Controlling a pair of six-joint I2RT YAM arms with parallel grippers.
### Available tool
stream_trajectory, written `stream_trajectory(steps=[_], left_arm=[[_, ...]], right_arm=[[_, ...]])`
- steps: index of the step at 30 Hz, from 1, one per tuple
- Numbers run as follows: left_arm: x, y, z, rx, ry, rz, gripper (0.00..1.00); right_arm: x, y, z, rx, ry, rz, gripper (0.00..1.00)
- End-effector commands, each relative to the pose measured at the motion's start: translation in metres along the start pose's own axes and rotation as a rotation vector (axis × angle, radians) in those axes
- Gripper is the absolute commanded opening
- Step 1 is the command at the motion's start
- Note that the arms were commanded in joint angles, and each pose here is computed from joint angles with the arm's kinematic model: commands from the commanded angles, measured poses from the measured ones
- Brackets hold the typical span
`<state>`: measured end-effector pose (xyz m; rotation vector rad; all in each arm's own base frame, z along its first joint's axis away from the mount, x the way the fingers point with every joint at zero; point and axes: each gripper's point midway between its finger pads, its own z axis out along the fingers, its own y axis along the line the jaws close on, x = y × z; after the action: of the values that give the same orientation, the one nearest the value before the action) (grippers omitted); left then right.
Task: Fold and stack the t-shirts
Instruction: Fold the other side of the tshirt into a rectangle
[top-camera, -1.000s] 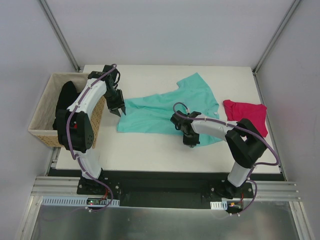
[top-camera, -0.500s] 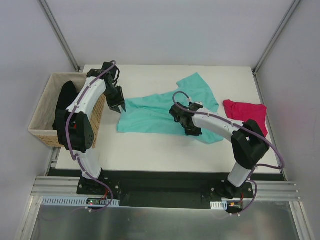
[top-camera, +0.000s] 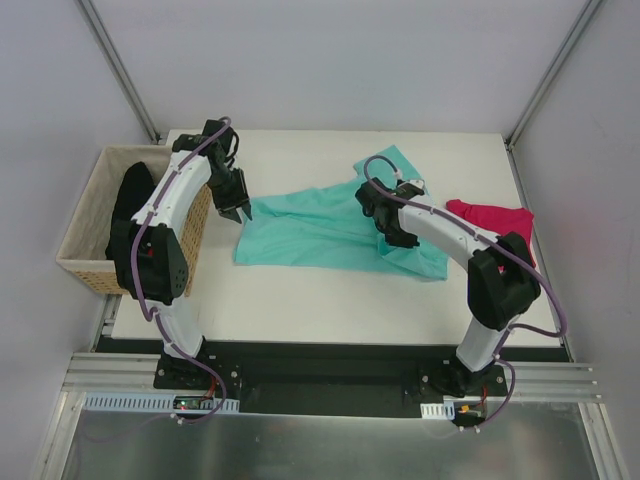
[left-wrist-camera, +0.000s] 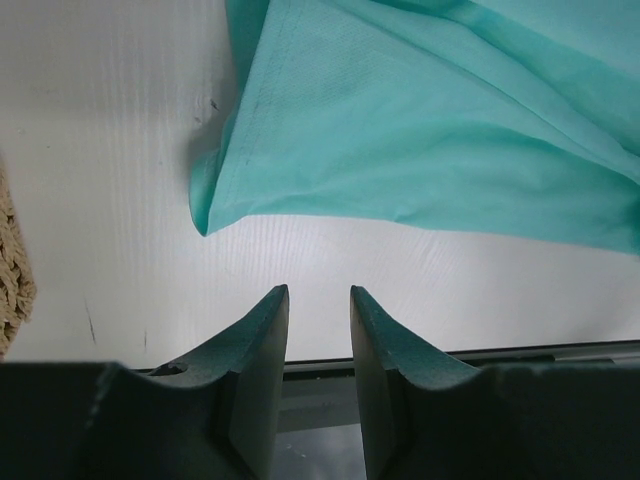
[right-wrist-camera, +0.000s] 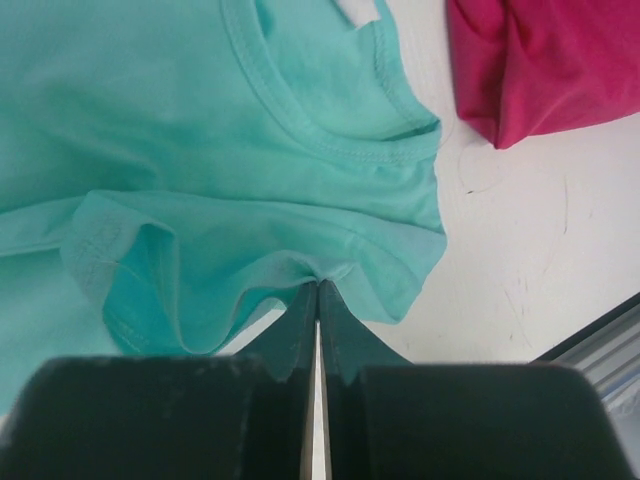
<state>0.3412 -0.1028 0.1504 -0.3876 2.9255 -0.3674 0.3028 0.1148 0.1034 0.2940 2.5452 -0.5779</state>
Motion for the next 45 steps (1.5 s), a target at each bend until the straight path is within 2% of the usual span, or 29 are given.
stream_trajectory(steps=[1, 9, 26, 37, 40, 41, 44, 45], left_arm=[[-0.005, -0.004, -0.009, -0.007, -0.008, 0.018, 0.31], [-0.015, -0.006, -0.011, -0.015, -0.01, 0.02, 0.31], [-0.02, 0.004, -0.011, -0.051, 0.0, -0.012, 0.31], [-0.019, 0.006, -0.006, -0.07, 0.013, -0.047, 0.31], [-0.019, 0.005, -0.003, -0.069, 0.022, -0.053, 0.31], [-0.019, 0.005, -0.002, -0.07, 0.025, -0.055, 0.31], [-0.018, 0.007, 0.001, -0.076, 0.033, -0.063, 0.31], [-0.018, 0.007, 0.001, -0.076, 0.034, -0.062, 0.31]], right_arm=[[-0.025, -0.014, 0.001, 0.047, -0.044, -0.014, 0.01], [-0.055, -0.022, 0.014, 0.072, -0.062, -0.01, 0.01], [-0.11, -0.024, 0.072, 0.126, -0.043, -0.059, 0.01], [-0.119, -0.023, 0.105, 0.122, -0.005, -0.062, 0.01], [-0.118, -0.021, 0.109, 0.11, 0.008, -0.065, 0.18], [-0.119, -0.021, 0.108, 0.107, 0.006, -0.064, 0.33], [-0.124, -0.02, 0.105, 0.096, -0.003, -0.062, 0.53], [-0.126, -0.022, 0.102, 0.095, -0.009, -0.062, 0.53]])
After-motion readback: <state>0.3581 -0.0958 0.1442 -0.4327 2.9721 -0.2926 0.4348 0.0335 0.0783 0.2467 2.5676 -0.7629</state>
